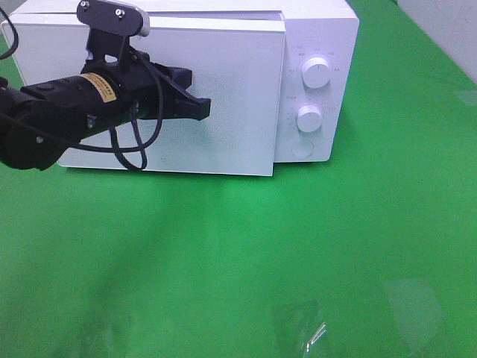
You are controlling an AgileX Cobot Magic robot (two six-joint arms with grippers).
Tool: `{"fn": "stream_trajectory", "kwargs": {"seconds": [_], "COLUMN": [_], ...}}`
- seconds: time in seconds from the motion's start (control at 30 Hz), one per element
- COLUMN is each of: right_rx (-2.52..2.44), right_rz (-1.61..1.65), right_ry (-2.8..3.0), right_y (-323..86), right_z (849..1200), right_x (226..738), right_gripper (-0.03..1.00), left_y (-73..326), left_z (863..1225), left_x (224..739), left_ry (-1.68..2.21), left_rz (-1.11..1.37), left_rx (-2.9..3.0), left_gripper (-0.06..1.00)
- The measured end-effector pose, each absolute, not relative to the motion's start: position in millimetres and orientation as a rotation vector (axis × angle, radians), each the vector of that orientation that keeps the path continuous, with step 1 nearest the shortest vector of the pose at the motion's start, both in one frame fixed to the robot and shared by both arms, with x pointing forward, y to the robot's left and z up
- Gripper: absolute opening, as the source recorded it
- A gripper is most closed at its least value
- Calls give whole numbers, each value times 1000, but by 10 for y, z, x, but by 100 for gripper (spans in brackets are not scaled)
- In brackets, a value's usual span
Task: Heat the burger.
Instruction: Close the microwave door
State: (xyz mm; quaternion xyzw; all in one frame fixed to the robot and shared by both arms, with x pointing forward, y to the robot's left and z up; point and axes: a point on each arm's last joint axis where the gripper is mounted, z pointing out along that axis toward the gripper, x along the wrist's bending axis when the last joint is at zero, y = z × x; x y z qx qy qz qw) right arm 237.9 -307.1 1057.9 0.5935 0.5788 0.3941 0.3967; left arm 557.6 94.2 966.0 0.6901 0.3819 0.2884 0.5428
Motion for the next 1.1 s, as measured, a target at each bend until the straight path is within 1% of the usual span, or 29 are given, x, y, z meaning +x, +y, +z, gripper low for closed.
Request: {"fn": "stream_trajectory", "kwargs": {"seconds": [0.27,0.53,0.67,0.77,1.1], "right_rx": [1504,1504,1504,1504,1504], "right_rz": [999,999,999,999,1000], "right_ry": [1467,1467,1467,1467,1467], "right_y": [-3070,-3070,-3070,-3070,-3069], "right_z": [10579,10579,10579,10579,10579], "right_x": [2378,2378,2378,2378,2378], "right_gripper": [76,76,76,76,76], "left_y": [741,690,718,809,812], "left_z": [9636,9614,9591,9550,9549], "left_x": [5741,5806,5825,5873,5863], "left_ry": [881,865,892,976,997], "left_rz": [673,705,716,705,695], "left_rx": [1664,1702,1710,1716,1727], "left_gripper": [0,0,0,0,0]}}
